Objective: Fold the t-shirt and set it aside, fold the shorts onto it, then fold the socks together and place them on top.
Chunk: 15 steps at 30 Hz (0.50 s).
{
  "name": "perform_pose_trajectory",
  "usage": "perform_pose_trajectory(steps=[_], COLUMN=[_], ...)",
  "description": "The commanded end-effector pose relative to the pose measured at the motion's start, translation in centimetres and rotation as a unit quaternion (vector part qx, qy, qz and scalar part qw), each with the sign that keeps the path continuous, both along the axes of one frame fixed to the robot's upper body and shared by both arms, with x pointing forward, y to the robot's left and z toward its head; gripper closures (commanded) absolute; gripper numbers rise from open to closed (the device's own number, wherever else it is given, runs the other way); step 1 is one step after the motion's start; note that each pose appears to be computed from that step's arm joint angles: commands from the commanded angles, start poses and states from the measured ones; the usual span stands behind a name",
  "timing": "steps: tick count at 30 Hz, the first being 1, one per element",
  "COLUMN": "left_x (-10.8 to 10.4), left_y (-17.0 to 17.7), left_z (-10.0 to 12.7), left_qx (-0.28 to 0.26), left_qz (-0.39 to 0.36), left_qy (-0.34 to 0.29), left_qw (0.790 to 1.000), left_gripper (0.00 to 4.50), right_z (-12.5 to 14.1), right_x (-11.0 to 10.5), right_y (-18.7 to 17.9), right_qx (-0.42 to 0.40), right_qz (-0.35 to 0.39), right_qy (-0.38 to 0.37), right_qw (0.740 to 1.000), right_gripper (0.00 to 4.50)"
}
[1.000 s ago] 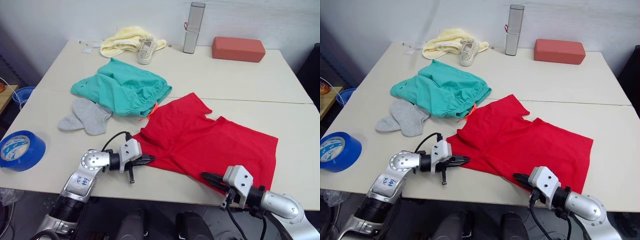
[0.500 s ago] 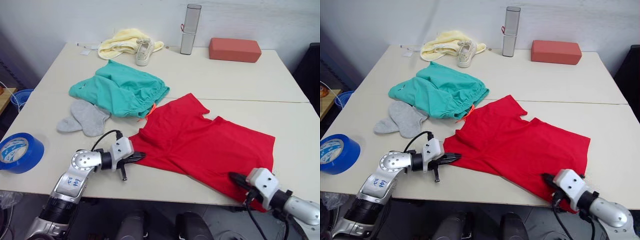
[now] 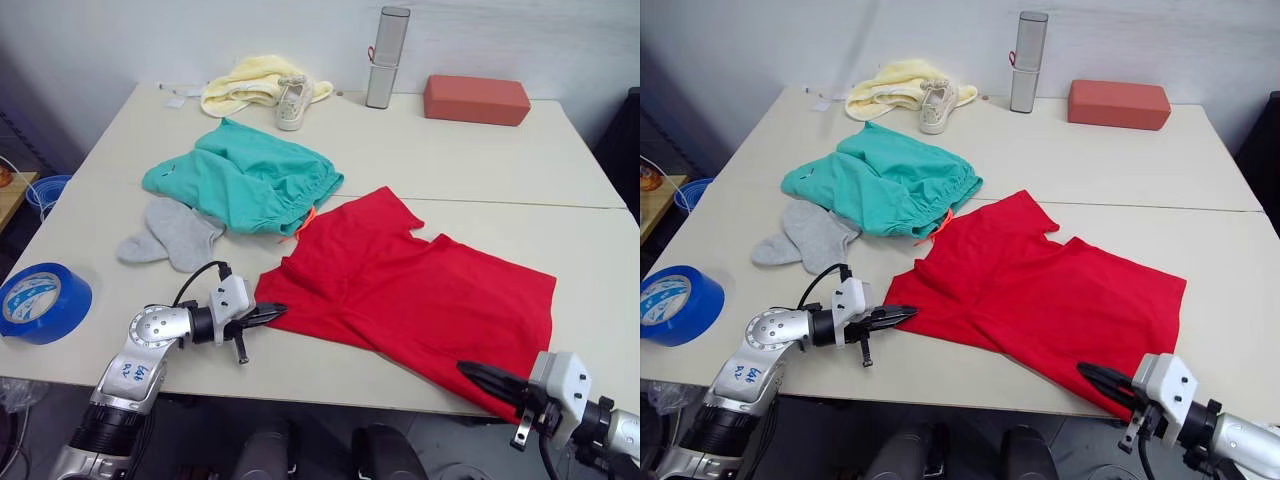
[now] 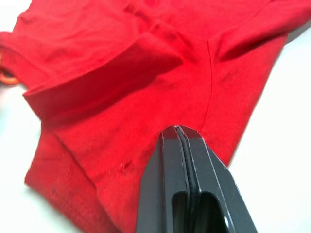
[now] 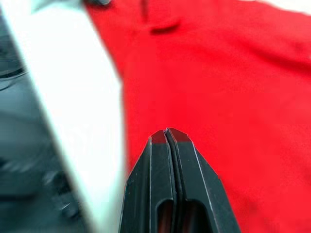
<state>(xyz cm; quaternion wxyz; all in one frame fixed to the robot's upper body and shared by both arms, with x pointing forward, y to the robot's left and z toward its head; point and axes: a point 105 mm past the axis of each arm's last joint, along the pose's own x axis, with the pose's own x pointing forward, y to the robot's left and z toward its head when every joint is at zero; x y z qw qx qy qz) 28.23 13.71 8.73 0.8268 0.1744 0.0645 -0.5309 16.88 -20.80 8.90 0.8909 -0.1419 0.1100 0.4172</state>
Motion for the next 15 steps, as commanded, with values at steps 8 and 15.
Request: perform_pose_trajectory(steps=[8, 15], left_x=[0.2, -0.2], left_y=[1.2, 2.0], left_z=[-2.2, -3.2], left_qx=[0.075, 0.103], left_qz=[0.031, 0.033], left_qy=[0.045, 0.062], left_qw=[0.996, 0.992], left_gripper=[4.5, 4.5], right_z=[-3.8, -3.9], right_x=[0.4, 1.0], right_y=[-4.9, -7.5], right_qx=[-0.118, -0.132], right_qz=[-0.099, -0.172], right_qy=[0.048, 0.046], right_qw=[0.987, 0.975], right_gripper=[4.48, 4.48])
